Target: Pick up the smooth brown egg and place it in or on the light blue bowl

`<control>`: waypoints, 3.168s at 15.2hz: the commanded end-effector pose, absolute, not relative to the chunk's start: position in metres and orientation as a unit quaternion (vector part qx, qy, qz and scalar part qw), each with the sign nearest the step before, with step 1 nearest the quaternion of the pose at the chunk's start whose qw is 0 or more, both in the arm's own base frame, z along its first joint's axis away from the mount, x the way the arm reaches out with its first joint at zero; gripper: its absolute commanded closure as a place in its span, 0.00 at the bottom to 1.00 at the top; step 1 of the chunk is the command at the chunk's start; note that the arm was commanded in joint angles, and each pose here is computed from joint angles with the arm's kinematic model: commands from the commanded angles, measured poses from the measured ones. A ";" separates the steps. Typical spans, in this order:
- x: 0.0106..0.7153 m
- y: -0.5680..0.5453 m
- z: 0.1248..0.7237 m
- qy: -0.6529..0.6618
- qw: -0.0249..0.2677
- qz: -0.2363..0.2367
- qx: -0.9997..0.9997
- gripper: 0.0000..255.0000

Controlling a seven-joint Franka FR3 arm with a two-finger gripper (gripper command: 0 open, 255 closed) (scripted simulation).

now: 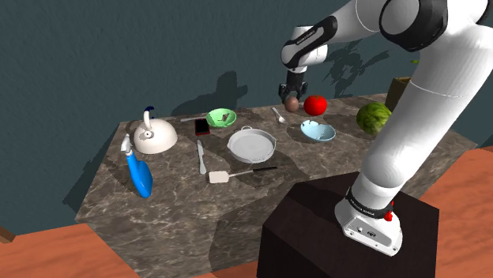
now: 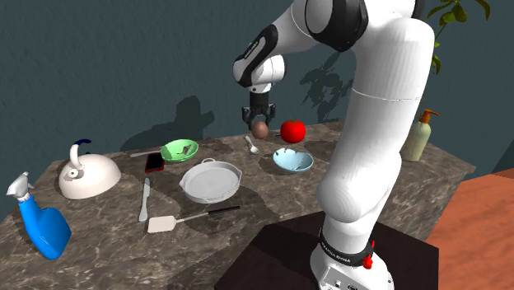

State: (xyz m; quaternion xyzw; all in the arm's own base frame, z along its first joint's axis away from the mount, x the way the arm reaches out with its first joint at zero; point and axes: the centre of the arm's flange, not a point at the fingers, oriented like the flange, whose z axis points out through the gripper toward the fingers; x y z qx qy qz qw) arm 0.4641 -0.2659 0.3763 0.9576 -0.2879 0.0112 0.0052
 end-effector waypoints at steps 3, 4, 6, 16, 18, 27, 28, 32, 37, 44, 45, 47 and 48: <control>0.419 -0.277 0.380 -0.288 0.005 0.011 0.958 1.00; 0.406 -0.280 0.381 -0.288 0.005 0.011 0.958 1.00; 0.381 -0.286 0.382 -0.288 0.005 0.011 0.958 1.00; 0.314 -0.303 0.359 -0.288 0.005 0.011 0.958 1.00; 0.314 -0.303 0.348 -0.288 0.005 0.011 0.958 1.00; 0.314 -0.303 0.308 -0.288 0.005 0.011 0.958 1.00; 0.314 -0.303 0.308 -0.288 0.005 0.011 0.958 1.00; 0.314 -0.303 0.308 -0.288 0.005 0.011 0.958 1.00; 0.314 -0.303 0.308 -0.288 0.005 0.011 0.958 0.00; 0.313 -0.302 0.357 -0.288 0.005 0.011 0.958 0.00; 0.313 -0.302 0.358 -0.288 0.005 0.011 0.958 0.00; 0.313 -0.302 0.357 -0.288 0.005 0.011 0.958 0.00; 0.313 -0.302 0.357 -0.288 0.005 0.011 0.958 0.00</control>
